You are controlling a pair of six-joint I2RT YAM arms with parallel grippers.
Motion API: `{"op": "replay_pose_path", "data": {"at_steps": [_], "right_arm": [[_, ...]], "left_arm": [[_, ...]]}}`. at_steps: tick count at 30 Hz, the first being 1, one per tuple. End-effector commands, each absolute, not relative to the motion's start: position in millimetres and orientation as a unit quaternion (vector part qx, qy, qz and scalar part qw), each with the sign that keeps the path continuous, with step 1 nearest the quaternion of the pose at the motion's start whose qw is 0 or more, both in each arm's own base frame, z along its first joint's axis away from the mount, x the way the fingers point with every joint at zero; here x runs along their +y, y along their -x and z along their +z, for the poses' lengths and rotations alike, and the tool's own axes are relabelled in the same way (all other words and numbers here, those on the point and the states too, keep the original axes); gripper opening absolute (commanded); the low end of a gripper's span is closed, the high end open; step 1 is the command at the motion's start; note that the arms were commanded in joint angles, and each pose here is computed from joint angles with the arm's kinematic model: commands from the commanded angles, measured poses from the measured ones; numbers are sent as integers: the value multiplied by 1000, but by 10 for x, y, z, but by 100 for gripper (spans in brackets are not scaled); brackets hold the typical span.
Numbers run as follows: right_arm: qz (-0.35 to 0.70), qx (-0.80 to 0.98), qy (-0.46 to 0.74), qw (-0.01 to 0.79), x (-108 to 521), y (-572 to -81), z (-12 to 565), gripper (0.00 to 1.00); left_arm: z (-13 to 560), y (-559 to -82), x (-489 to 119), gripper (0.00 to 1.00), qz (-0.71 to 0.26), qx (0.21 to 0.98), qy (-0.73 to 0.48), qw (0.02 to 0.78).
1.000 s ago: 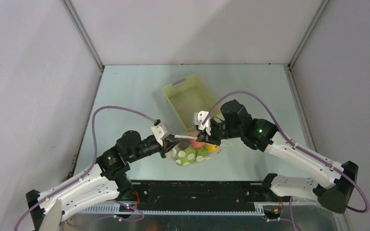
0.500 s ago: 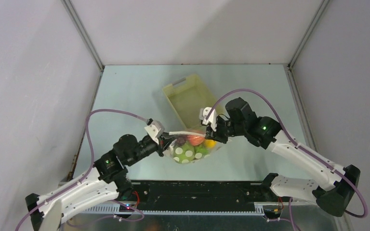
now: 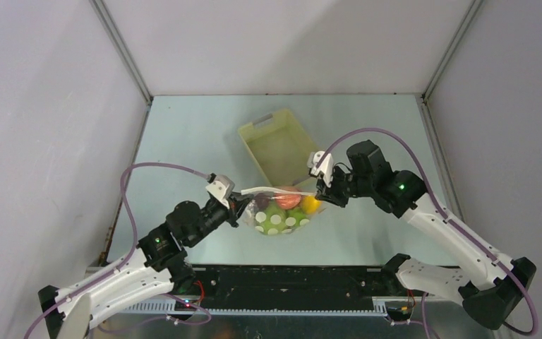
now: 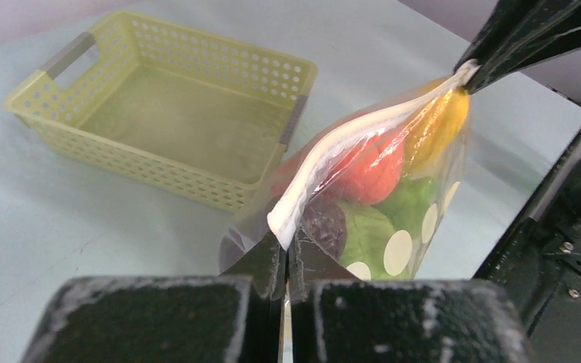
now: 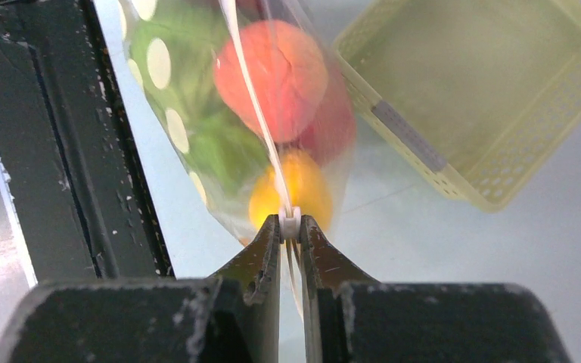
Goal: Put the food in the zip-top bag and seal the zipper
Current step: Zip the zipper food storage bag at the center of the board, then place the zipper food storage bag at the center of the board.
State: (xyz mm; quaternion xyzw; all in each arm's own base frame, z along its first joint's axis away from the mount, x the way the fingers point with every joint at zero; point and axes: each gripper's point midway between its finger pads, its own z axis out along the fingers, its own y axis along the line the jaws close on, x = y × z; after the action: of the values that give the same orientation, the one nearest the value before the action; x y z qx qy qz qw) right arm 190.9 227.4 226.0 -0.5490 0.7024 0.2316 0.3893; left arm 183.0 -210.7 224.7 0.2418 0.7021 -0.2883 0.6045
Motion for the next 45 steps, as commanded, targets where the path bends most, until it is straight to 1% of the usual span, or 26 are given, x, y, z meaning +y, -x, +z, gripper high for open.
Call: {"op": "replay_pose_path", "data": {"at_steps": [1,11,20,27,29,32,33,34,35,36,37,38,40,41,44,45], "right_arm": [[187,733,531,382,1949,-1963,2207,0],[174,749,514,379,1781,-2023,2182,0],[180,745,512,387,1777,-2024,2226,0],[290,674,540,412,2237,-1849,2484,0],[302,661,549,413,2375,-1802,2511,0],[289,659,563,407,2514,-1760,2444,1],[289,660,563,405,2539,-1748,2435,4],[287,660,565,403,2581,-1734,2419,20],[290,661,564,400,2607,-1717,2409,31],[288,663,561,404,2636,-1745,2411,57],[286,670,553,404,2644,-1761,2406,72],[285,675,545,407,2653,-1784,2418,93],[274,688,523,422,2630,-1849,2467,99],[263,694,510,435,2588,-1895,2513,99],[256,704,458,479,2524,-2002,2707,100],[249,700,437,507,2468,-2053,2842,99]], "left_arm": [[2350,-2046,-1826,0,-240,706,-162,647],[2332,-2064,-1707,0,-229,704,-137,659],[2343,-2050,-1652,0,-228,703,-127,661],[2476,-2028,-1689,0,-252,693,-117,665],[2522,-2014,-1708,0,-261,691,-116,664],[2551,-2009,-1728,0,-267,690,-115,663],[2552,-2010,-1734,0,-269,691,-113,662],[2545,-2014,-1737,0,-268,692,-113,660],[2550,-2012,-1739,0,-270,693,-111,659],[2546,-2023,-1727,0,-267,695,-106,659],[2549,-2034,-1712,0,-268,695,-97,660],[2568,-2065,-1664,0,-260,695,-82,666],[2584,-2122,-1564,0,-248,696,-45,673],[2609,-2137,-1525,0,-247,696,-28,674],[2655,-2241,-1202,0,-186,710,54,677],[2593,-2242,-1130,0,-170,722,71,667]]}}
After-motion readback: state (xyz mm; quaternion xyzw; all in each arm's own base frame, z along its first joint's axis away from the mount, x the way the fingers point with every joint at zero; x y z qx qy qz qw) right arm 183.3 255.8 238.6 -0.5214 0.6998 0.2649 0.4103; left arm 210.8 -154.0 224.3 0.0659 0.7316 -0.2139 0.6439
